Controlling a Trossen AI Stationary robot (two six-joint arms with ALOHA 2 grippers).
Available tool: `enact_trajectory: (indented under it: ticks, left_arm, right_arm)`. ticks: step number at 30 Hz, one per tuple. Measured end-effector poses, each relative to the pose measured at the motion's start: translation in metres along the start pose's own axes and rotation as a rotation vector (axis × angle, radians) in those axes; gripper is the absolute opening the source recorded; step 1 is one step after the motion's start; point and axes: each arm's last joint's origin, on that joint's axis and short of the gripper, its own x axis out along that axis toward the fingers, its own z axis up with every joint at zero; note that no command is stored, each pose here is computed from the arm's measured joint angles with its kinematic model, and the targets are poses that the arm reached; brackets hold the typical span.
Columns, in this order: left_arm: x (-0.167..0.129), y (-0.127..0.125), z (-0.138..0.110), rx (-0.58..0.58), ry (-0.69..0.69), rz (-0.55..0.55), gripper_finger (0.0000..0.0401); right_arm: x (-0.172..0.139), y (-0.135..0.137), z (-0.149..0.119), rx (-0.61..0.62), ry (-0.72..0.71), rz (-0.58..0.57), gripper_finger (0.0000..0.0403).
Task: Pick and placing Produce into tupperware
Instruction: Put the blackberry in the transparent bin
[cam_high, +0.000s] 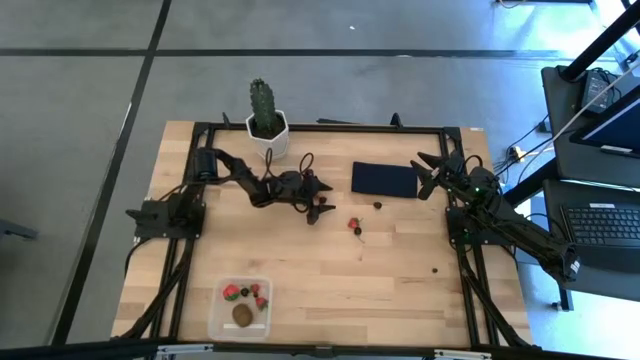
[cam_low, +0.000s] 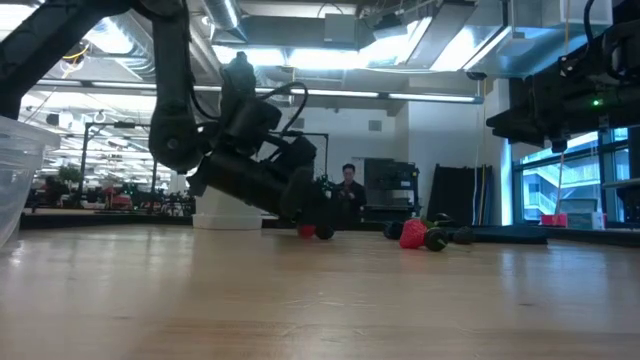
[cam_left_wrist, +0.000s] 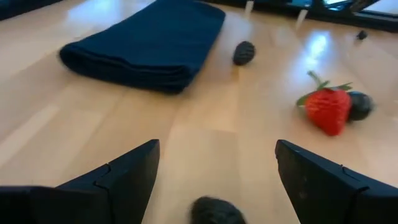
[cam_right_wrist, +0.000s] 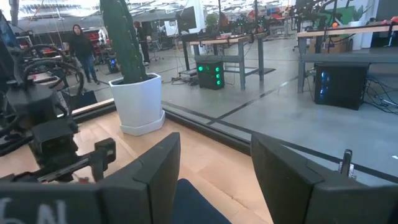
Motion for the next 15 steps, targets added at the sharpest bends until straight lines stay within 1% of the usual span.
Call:
enact_trajectory:
  ticks: [3, 9, 15]
  left_arm:
    - [-0.002, -0.003, -0.005, 0.001, 0.018, 0.004, 0.0311]
    - [-0.014, -0.005, -0.017, -0.015, 0.025, 0.068, 0.0311]
    - [-0.017, -0.006, -0.018, -0.019, 0.019, 0.068, 0.0311]
  right_arm:
    - [0.000, 0.000, 0.000, -0.001, 0.000, 0.000, 0.0198]
    - [0.000, 0.000, 0.000, -0.004, 0.001, 0.000, 0.0198]
    - [0.000, 0.000, 0.000, -0.012, 0.001, 0.000, 0.0198]
